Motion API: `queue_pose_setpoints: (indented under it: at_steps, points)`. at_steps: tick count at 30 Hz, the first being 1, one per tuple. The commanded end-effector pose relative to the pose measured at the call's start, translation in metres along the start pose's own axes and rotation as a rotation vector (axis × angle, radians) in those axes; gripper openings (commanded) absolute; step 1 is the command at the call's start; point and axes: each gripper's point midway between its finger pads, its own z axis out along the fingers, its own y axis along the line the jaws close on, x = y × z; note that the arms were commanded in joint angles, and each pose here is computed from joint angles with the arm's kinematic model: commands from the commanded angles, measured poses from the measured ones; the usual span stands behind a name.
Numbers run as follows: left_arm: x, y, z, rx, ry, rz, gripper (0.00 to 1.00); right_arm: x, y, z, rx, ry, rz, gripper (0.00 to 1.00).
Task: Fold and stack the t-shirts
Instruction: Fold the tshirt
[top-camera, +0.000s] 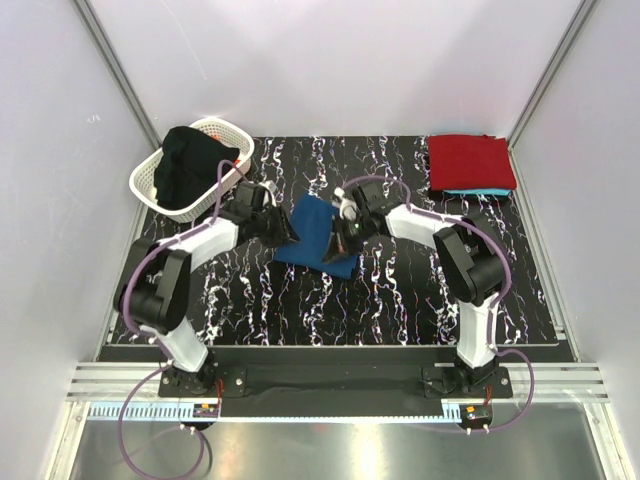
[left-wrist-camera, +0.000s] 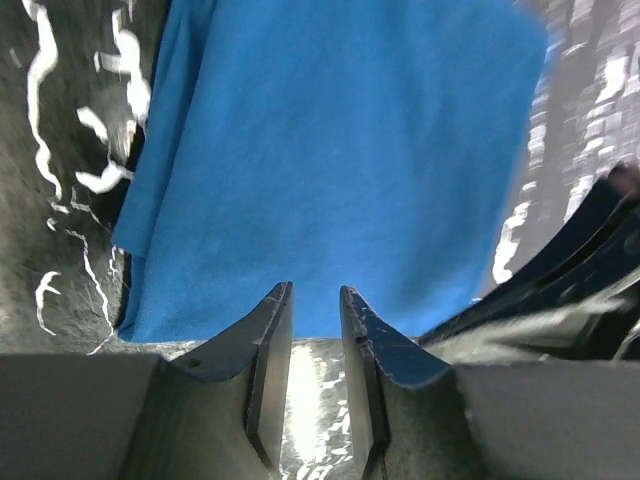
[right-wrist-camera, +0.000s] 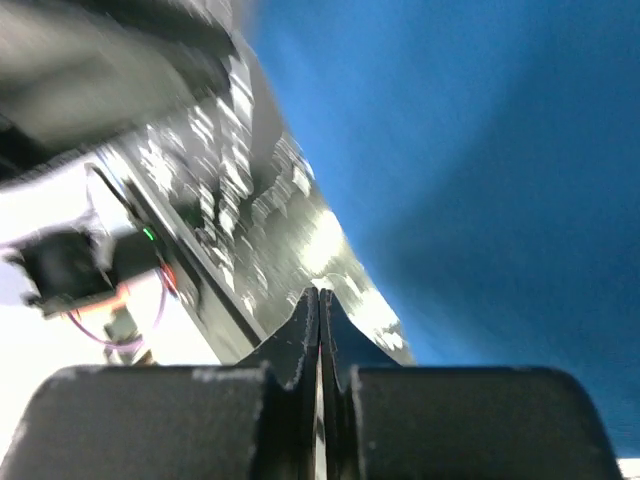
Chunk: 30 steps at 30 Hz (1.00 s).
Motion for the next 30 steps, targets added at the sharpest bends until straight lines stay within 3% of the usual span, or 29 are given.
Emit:
queue_pose_setpoints:
  at_steps: [1, 4, 8, 18, 23, 30]
  points:
    - [0.012, 0.016, 0.014, -0.051, 0.023, -0.019, 0.29, 0.026, -0.020, 0.005, -0.008, 0.045, 0.014, 0.00]
    - [0.021, 0.044, 0.023, -0.170, 0.025, -0.010, 0.29, 0.047, -0.048, 0.013, 0.065, 0.075, 0.052, 0.00]
    - [0.021, 0.062, 0.020, -0.262, 0.012, 0.000, 0.29, 0.050, -0.044, 0.006, 0.060, 0.068, 0.026, 0.00]
    - [-0.024, -0.030, -0.016, -0.040, -0.120, 0.105, 0.32, 0.007, 0.037, -0.027, -0.177, 0.019, -0.029, 0.07]
    - [-0.018, -0.050, 0.007, 0.060, -0.056, 0.081, 0.31, 0.002, 0.015, -0.004, -0.232, 0.095, 0.030, 0.07]
    - [0.014, 0.002, 0.049, -0.114, 0.013, 0.078, 0.31, 0.027, -0.042, 0.016, -0.242, 0.178, 0.142, 0.07]
